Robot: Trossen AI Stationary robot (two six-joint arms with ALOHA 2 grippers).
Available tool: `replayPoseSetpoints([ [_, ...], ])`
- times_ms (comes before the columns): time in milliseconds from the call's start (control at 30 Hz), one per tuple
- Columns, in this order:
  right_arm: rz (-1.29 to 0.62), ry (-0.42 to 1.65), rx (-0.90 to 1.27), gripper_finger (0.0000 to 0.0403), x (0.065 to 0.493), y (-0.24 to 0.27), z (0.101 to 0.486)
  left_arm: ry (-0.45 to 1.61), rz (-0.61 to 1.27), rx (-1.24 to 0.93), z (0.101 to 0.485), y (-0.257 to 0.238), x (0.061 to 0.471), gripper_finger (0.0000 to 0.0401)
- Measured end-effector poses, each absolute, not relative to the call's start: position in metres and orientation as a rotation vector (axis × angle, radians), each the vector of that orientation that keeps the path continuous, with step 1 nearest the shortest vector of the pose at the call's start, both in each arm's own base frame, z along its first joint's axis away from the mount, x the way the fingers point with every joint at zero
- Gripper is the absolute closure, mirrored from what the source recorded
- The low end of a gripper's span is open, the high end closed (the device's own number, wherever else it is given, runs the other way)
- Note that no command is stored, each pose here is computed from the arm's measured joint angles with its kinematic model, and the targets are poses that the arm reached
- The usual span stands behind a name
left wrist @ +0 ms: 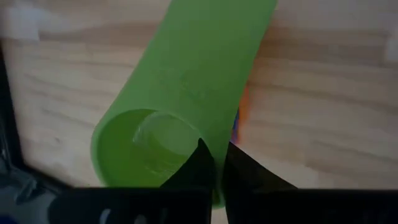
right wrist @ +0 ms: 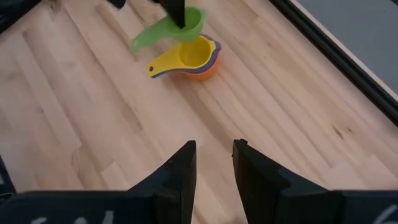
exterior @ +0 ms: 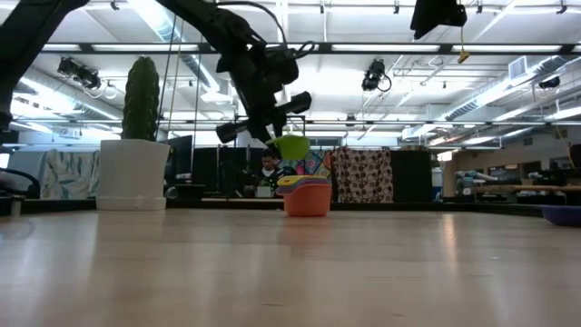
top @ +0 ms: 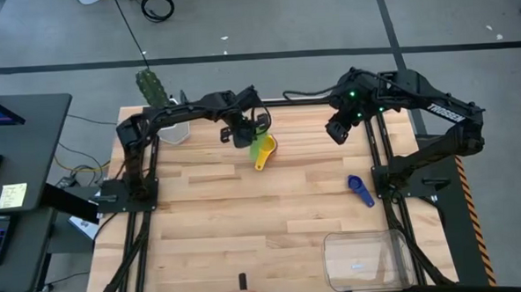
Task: Nest measuring cups in basket
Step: Stack the green measuring cup on top of the yellow measuring cup
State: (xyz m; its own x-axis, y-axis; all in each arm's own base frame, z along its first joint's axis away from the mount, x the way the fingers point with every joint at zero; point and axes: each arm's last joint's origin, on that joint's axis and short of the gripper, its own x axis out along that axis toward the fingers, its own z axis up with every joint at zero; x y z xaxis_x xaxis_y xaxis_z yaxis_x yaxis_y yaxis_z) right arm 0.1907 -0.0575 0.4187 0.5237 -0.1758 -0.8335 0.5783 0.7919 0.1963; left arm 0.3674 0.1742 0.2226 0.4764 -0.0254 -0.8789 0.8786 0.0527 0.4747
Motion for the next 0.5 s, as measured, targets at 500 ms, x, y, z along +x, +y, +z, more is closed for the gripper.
replayPoseSetpoints([
  [500,-0.474,0.933,0.468,0.0293,0.189,-0.06,0.418,0.799,-0.851,1.363,0.188,0.179,0.385,0.0386],
])
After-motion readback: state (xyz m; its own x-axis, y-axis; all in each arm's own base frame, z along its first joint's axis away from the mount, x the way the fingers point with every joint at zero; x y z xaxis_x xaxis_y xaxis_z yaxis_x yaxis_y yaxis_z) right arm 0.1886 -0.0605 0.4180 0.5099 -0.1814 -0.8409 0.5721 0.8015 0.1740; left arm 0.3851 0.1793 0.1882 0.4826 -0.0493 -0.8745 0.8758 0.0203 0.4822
